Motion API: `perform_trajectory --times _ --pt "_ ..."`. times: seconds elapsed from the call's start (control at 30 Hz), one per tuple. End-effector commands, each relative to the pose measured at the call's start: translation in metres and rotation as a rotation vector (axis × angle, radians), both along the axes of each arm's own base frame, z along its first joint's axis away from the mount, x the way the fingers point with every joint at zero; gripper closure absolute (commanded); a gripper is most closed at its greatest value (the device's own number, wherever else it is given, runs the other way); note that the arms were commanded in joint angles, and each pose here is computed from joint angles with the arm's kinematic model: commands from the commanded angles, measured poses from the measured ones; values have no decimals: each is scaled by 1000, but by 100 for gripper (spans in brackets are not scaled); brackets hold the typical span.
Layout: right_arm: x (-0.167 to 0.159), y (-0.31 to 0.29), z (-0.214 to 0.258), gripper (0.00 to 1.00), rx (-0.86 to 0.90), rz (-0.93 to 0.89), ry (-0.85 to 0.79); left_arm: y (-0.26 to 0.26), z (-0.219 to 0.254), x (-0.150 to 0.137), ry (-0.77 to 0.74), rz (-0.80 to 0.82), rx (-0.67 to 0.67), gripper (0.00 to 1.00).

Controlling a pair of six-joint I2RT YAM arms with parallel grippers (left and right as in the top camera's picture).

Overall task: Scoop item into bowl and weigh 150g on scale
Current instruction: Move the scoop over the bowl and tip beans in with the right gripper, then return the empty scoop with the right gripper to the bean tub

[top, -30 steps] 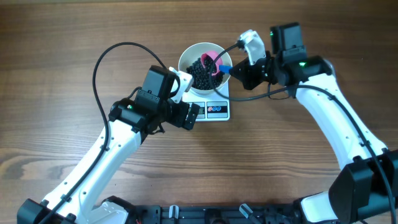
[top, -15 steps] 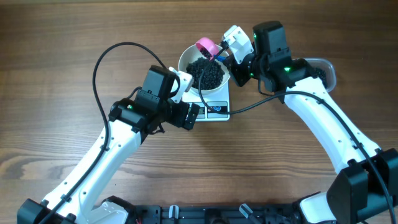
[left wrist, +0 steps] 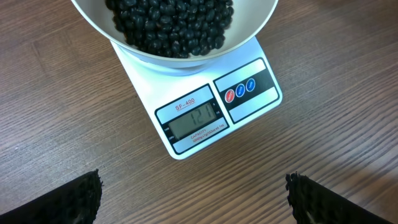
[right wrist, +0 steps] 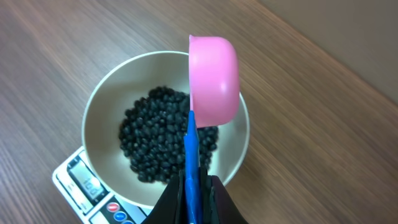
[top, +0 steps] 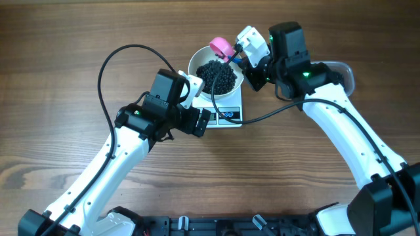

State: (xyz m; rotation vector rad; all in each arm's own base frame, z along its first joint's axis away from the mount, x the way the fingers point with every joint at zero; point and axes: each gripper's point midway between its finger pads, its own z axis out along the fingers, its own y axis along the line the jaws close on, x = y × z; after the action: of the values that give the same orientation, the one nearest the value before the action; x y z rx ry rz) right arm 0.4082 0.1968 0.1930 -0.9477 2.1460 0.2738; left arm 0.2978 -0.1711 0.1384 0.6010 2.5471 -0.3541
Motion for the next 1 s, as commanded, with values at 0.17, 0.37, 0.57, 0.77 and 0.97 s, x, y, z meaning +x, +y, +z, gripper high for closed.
perform_trajectory --times 0.17,0.37,0.57,0.77,0.97 --pt "1 -6 33 96 7 -34 -95 -2 9 3 -23 -8 -17 0" --pt "0 -6 28 96 -41 14 -109 -2 9 3 -23 -8 -18 0" --pt "-3 2 72 96 203 -95 -101 -2 9 3 -23 -8 -17 0" --pt "-2 -42 109 96 249 -203 -172 -2 9 3 -23 -8 -18 0" --pt "-6 -134 118 96 225 -421 -173 -2 9 3 -23 -8 -18 0"
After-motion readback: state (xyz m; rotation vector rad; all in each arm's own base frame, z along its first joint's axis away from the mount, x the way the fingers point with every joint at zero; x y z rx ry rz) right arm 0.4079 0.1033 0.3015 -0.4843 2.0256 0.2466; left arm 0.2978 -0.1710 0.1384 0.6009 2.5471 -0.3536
